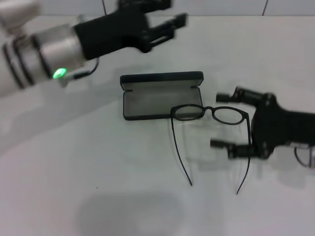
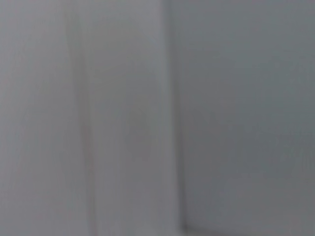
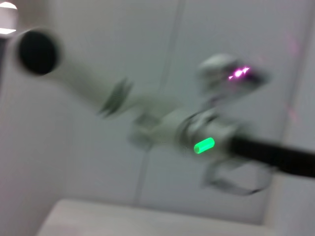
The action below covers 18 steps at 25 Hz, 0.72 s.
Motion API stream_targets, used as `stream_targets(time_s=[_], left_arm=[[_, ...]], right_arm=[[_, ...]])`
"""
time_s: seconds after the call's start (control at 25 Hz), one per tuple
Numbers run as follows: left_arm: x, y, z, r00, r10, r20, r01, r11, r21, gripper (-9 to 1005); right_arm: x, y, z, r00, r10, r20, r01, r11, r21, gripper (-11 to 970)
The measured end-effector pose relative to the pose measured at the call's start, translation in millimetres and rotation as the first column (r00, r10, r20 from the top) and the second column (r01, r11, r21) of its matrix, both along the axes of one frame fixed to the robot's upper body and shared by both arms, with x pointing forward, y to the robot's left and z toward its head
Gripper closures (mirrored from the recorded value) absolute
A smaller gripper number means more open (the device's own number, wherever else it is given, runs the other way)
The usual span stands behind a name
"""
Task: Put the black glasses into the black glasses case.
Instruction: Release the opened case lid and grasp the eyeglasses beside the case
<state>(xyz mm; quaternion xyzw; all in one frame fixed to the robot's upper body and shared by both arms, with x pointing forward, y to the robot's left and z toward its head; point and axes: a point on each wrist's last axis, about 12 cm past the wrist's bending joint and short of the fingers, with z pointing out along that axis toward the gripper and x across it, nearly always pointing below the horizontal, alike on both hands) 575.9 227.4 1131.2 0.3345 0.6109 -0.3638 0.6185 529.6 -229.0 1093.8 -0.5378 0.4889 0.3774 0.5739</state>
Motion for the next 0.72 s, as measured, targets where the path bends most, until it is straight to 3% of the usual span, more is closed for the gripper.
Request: stream_targets(time_s=[0.12, 0.2, 0.72], left_arm=[[-18.1, 21.8, -22.6, 0.992, 0.12, -0.024, -0.123, 0.981, -0.153, 394], [-27.7, 30.8, -32.5, 0.986, 0.161, -0.042, -0.166, 0.968, -0.19, 378], [-57.8, 41.4, -62.6, 0.973, 0.221, -0.072, -0.231, 0.954, -0.191, 276]], right_arm=[[7.9, -3.0, 7.6, 0.999, -0.046, -0.009, 0.046, 0.998, 0.037, 104], [11.0, -3.0, 10.6, 0.999, -0.053, -0.005, 0.053, 0.998, 0.044, 104], [29.4, 7.0, 20.7, 0.997, -0.072, -0.011, 0.073, 0.997, 0.028, 104]])
